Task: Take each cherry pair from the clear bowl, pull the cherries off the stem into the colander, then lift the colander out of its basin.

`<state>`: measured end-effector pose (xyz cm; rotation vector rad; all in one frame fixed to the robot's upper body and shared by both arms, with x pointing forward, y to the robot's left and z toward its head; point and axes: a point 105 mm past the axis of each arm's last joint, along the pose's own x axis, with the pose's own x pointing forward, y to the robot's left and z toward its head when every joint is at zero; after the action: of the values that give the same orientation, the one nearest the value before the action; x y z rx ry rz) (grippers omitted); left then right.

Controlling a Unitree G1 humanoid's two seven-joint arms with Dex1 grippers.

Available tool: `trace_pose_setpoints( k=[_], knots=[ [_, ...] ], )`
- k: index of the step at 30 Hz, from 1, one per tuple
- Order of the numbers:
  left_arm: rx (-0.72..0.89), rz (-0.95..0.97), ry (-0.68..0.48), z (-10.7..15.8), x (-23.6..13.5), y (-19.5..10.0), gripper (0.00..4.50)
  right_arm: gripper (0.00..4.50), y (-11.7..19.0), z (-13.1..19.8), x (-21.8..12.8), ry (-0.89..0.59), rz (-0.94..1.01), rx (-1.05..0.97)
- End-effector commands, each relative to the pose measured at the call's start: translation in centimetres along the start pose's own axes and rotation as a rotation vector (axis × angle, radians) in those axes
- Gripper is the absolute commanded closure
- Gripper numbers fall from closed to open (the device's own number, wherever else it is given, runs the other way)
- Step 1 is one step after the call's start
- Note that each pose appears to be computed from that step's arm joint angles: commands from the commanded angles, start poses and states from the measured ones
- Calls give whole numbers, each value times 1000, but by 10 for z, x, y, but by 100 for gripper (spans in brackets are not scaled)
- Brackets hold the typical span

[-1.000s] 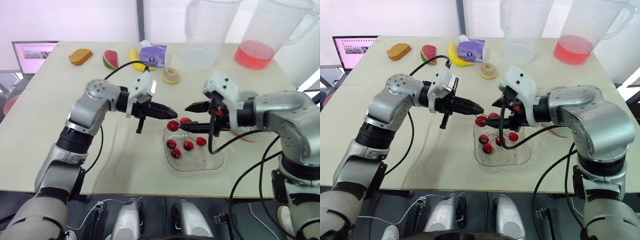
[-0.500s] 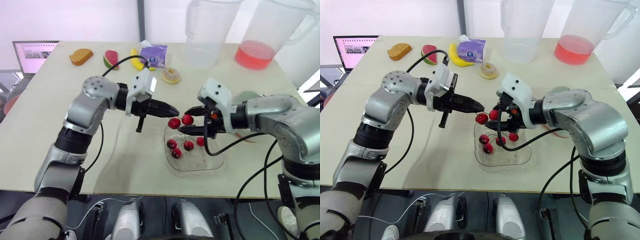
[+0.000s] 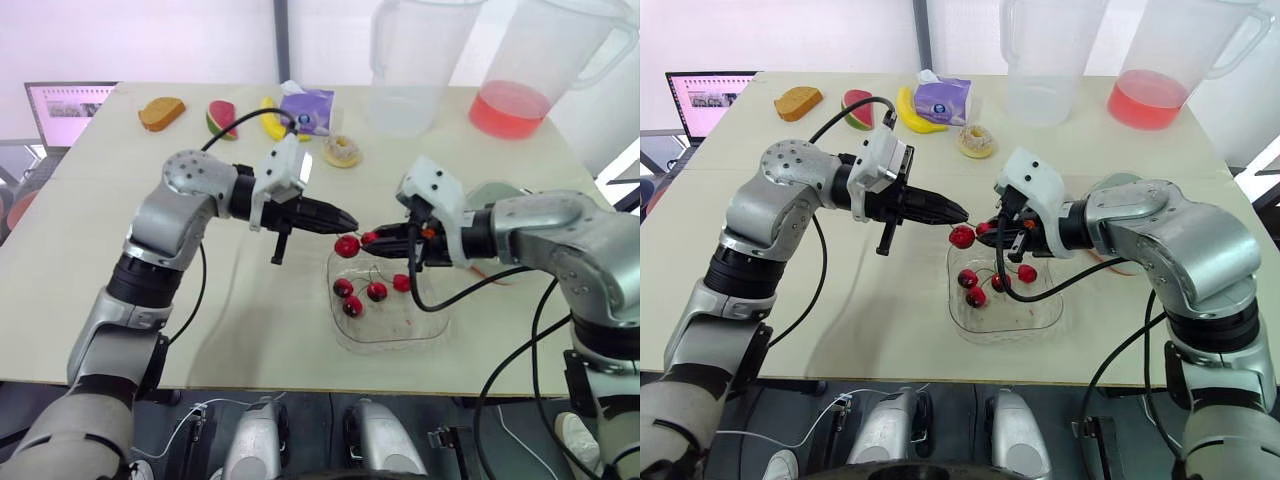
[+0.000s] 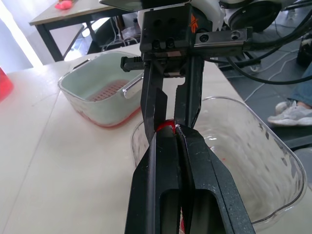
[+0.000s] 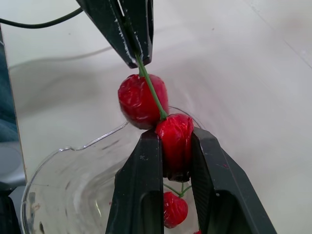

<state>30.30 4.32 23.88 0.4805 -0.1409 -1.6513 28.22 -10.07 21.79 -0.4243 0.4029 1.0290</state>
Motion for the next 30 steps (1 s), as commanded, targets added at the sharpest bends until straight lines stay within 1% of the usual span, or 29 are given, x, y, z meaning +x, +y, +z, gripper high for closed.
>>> trace_pose_setpoints(
  k=[1,7,13,17,19,20,22,23,25,27,30],
  knots=[
    [41,23,-20,12,-5,2,450,414,-1,-3,-4,7,-20,-7],
    [22,62,-21,11,-10,4,450,414,-7,-30,-10,56,-75,50],
    [1,88,-24,10,-14,2,450,414,-19,-31,-27,18,-168,102],
    [-6,109,-24,9,-15,2,450,414,-59,-41,-61,20,-430,159],
    [-12,126,-31,10,-15,2,450,414,-88,-54,-87,54,-646,205],
    [-17,134,-38,11,-15,2,450,414,-103,-64,-105,64,-779,277],
    [-24,145,-46,12,-15,1,450,414,-119,-78,-128,76,-950,372],
    [-26,147,-48,12,-15,0,450,414,-122,-84,-133,77,-987,403],
    [-34,152,-55,13,-14,-2,450,414,-127,-104,-145,109,-1087,485],
    [-39,155,-58,13,-13,-3,450,414,-126,-122,-145,159,-1102,529],
    [-44,164,-61,13,-13,-4,450,414,-125,-136,-139,183,-1090,575]
  ],
)
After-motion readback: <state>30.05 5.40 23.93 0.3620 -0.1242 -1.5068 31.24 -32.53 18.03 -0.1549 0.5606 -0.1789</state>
